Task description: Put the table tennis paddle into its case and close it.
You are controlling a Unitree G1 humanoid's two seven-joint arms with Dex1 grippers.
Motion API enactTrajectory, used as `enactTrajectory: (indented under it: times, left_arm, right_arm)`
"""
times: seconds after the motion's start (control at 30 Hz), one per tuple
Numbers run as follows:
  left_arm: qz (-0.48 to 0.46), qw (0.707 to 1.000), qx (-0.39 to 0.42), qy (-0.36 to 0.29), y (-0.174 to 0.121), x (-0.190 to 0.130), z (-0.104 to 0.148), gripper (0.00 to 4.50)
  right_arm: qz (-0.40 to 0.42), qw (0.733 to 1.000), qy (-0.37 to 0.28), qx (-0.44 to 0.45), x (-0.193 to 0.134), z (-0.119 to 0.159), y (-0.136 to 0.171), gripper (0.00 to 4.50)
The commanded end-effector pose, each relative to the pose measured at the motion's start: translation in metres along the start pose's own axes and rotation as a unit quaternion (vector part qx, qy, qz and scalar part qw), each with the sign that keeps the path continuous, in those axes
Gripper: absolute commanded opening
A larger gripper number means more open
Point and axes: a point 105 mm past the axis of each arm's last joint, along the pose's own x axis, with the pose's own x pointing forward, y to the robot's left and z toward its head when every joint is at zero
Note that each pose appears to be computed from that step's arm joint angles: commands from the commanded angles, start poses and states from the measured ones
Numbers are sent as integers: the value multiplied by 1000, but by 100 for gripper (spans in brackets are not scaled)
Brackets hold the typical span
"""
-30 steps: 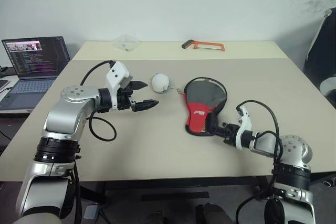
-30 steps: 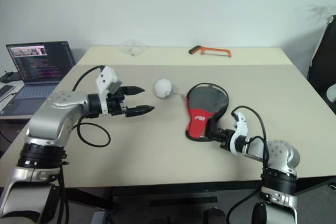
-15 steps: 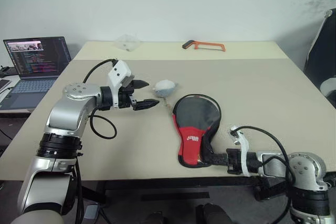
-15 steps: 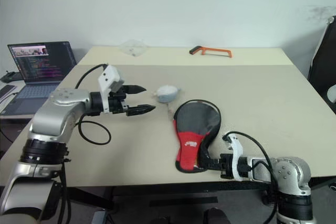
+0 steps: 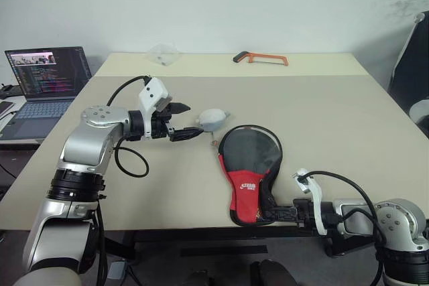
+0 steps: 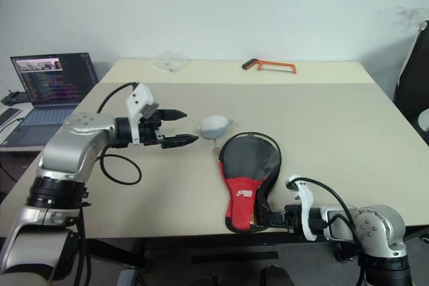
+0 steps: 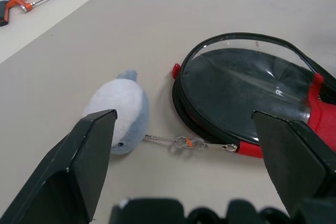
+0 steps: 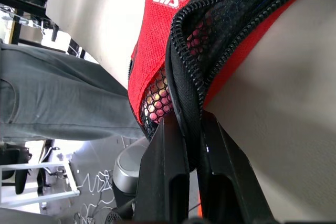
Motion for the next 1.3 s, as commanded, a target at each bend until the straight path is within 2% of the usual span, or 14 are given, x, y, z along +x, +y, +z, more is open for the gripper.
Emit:
enactTrajectory:
  times: [0.03,0.4,0.6,0.67,0.7,0.77,0.97,1.07,1.13,1.23,1.3]
  left_arm:
    - [8,1000,25,-16,4,-3,16,450]
    - [12,999,26,-14,6,-3,16,450]
    - [14,999,25,-13,6,-2,15,450]
    - [14,999,26,-14,6,-1,15,450]
    - [14,999,25,-14,6,-1,15,450]
    - [14,999,25,-14,6,-1,15,450]
    - [17,999,26,-11,8,-3,13,450]
    - [24,999,25,-10,10,-5,13,450]
    - [32,999,25,-11,13,-5,12,450]
    - [78,997,-9,-9,29,-3,10,450]
    - [99,995,-25,-14,38,1,11,450]
  right_arm:
    - [22,999,25,-9,0,-11,9,2]
    - [16,999,27,-16,-1,-11,6,2]
    - [-21,998,33,-52,-2,-6,-3,2]
    - [-22,997,37,-61,-4,-6,-3,65]
    - [-23,997,38,-64,-6,-6,-4,82]
    - [-23,997,37,-67,-9,-5,-3,152]
    - [-20,995,-2,-96,-34,20,4,346]
    - [-34,989,-16,-142,-57,34,10,447]
    - [-56,983,-19,-177,-68,42,10,447]
    - [-134,950,-98,-265,-81,100,10,447]
    - [-163,926,-145,-308,-75,132,14,447]
